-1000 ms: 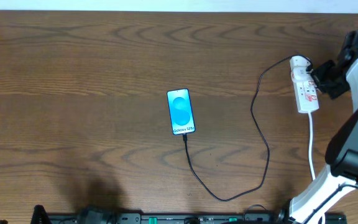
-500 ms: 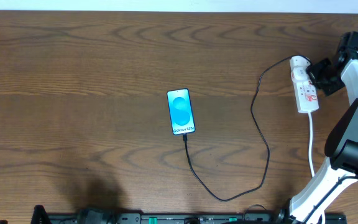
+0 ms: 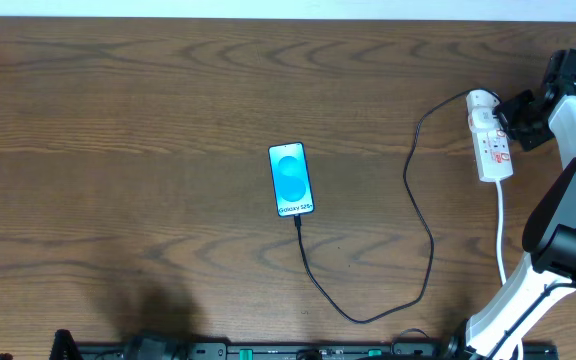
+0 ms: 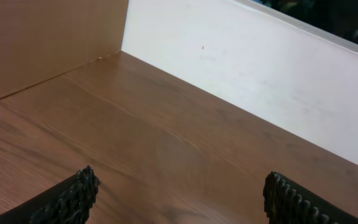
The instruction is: Plug charger to phone and switch on socket
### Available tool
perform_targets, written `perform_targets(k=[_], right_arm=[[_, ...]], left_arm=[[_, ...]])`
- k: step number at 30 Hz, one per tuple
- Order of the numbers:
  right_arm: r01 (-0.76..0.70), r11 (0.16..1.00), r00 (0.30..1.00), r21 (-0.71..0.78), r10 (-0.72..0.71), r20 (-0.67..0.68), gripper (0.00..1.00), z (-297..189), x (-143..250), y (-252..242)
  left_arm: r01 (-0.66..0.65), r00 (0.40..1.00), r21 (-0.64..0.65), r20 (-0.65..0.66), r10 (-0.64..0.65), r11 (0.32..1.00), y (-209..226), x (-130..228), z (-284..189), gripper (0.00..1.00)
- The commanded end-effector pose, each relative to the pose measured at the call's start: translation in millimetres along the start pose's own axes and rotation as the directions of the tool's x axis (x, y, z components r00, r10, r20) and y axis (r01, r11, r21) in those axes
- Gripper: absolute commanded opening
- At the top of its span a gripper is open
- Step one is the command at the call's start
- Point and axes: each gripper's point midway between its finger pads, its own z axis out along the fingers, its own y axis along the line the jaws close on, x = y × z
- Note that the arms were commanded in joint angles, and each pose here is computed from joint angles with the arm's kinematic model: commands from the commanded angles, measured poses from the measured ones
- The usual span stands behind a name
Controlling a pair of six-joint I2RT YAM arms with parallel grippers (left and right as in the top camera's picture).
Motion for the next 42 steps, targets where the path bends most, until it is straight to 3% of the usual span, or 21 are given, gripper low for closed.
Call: perform_targets(k=[1,20,27,31,35,42], right_arm=[[-0.025,0.999,0.999,-0.022,0.026,0.019,0.01,-4,-9,6],[-0.028,0.999,0.997,0.034,0.031,-0.075,0.01,43,14,-7],[0.042,0.999,0.996,0.027,-0.039,-0.081,0.01,32,15,-6],[0.094,0.995,0.996,0.032,-0.094,0.0,0.01,-10,-4,-6],[0.128,0.99,0.971,0.066,-0.138,0.194,0.01,-87,-35,-9],[0.162,0.981,0.832,-0.109,-0.076,0.55,0.01,-262,-56,12]], left_arm=[[-0.004,1.0,-0.011,0.012,0.004,1.0,2,-2,-2,0.87],[-0.004,1.0,-0.011,0.012,0.004,1.0,2,-2,-2,0.87],[-0.004,1.0,-0.011,0.012,0.004,1.0,2,-2,-2,0.87],[-0.004,1.0,-0.011,0.012,0.004,1.0,2,-2,-2,0.87],[-0.004,1.0,-0.011,0.012,0.004,1.0,2,-2,-2,0.87],[-0.004,1.0,-0.011,0.012,0.004,1.0,2,-2,-2,0.87]])
